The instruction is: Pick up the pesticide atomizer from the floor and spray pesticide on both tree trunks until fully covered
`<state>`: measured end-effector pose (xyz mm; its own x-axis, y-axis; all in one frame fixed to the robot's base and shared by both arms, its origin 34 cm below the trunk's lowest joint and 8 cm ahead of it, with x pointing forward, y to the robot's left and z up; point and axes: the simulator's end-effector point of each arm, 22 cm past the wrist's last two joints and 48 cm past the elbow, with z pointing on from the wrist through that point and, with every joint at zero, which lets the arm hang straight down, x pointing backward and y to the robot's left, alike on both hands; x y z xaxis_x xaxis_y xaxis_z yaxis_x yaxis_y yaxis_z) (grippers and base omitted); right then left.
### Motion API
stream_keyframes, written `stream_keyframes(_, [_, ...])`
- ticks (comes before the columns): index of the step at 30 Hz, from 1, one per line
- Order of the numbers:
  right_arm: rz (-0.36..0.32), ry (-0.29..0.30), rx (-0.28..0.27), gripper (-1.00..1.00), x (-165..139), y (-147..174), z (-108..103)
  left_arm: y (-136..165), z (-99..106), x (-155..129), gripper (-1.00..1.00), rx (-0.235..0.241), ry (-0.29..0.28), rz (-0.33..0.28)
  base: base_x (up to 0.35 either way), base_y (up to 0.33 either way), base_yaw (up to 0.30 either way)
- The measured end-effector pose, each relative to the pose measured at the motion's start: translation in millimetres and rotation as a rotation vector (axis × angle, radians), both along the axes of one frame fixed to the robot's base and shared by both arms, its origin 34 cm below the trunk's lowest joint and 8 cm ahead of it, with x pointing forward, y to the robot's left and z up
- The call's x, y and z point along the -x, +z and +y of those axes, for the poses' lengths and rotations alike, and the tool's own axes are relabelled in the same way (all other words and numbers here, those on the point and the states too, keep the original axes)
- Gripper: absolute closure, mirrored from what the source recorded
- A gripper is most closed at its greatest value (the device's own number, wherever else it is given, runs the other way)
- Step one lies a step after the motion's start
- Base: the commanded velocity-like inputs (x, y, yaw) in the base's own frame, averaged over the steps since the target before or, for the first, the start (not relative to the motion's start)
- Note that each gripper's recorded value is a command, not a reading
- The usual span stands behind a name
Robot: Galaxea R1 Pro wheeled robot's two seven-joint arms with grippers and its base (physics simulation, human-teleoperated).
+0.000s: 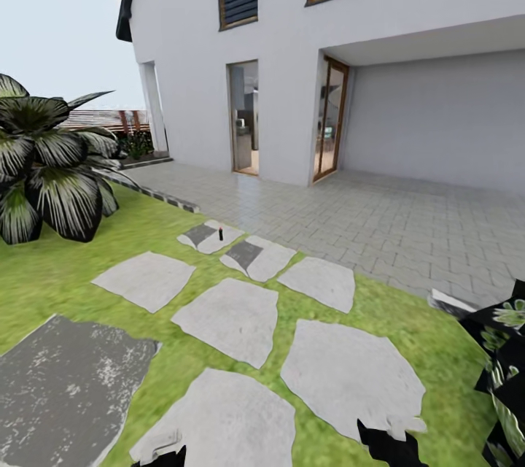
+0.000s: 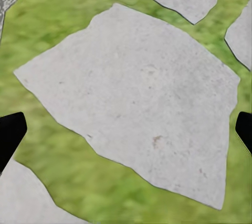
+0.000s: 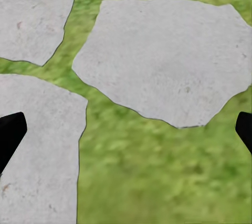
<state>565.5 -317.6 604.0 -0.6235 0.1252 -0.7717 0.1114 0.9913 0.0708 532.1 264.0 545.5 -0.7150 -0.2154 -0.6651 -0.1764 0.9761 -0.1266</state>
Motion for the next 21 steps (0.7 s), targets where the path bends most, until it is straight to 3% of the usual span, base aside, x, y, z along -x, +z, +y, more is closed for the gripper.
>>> stream_keyframes(21, [0.005,0.000,0.000,-1.00,1.2,-2.3,0.0,-2.2,0.1,1.6,-1.00,0.000,0.000,0.006,0.335,0.000,0.122])
